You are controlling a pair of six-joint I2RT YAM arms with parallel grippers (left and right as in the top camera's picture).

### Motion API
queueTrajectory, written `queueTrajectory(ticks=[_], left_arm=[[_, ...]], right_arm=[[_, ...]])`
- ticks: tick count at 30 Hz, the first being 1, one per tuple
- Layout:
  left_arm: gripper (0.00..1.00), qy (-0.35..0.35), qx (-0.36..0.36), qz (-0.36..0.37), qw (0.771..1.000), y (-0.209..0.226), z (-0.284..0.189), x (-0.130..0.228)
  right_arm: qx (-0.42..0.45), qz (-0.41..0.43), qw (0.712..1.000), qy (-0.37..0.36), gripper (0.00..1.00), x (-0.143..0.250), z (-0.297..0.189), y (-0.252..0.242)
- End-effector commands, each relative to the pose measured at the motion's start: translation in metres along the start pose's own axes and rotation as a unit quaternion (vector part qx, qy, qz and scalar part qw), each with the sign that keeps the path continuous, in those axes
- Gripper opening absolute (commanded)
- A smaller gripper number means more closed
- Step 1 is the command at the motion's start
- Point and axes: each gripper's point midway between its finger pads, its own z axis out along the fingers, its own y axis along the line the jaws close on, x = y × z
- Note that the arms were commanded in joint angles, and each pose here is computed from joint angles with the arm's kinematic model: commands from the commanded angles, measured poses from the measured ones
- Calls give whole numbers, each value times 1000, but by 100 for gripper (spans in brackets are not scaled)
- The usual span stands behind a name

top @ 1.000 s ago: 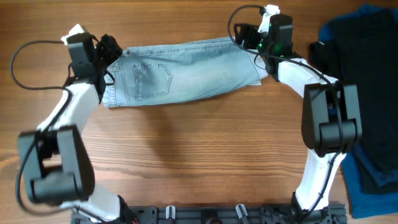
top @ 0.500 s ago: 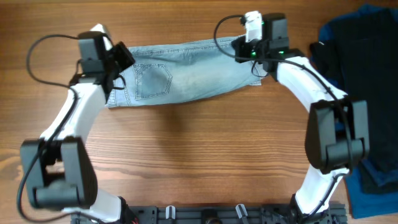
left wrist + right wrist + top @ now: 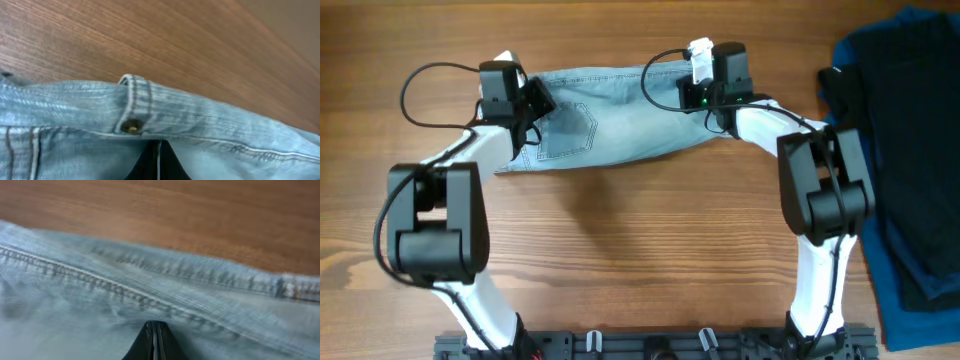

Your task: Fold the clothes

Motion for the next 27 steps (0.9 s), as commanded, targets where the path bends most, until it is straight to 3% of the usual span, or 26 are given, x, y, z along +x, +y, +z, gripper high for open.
queueTrajectory(ticks=[1,5,10,18,22,27], left_arm=[[5,-25,-33,8,999,20,20,0],[5,-51,-45,9,998,27,27,-6],[4,-74,-31,24,996,18,21,-20],[4,-130,-3,55,990,-19,-29,-68],[7,-121,-8,54,991,-29,-64,-76],[8,-50,-47,48,996,-12,-75,-46]], right_arm=[[55,-11,998,-22,4,6,18,-25],[113,-16,991,-66,4,1,29,-48],[120,-23,985,-120,4,-24,24,-49],[117,-8,981,-155,4,-68,-7,-42],[102,27,986,-126,4,-90,-48,-27],[68,38,996,-34,4,-77,-94,-1]])
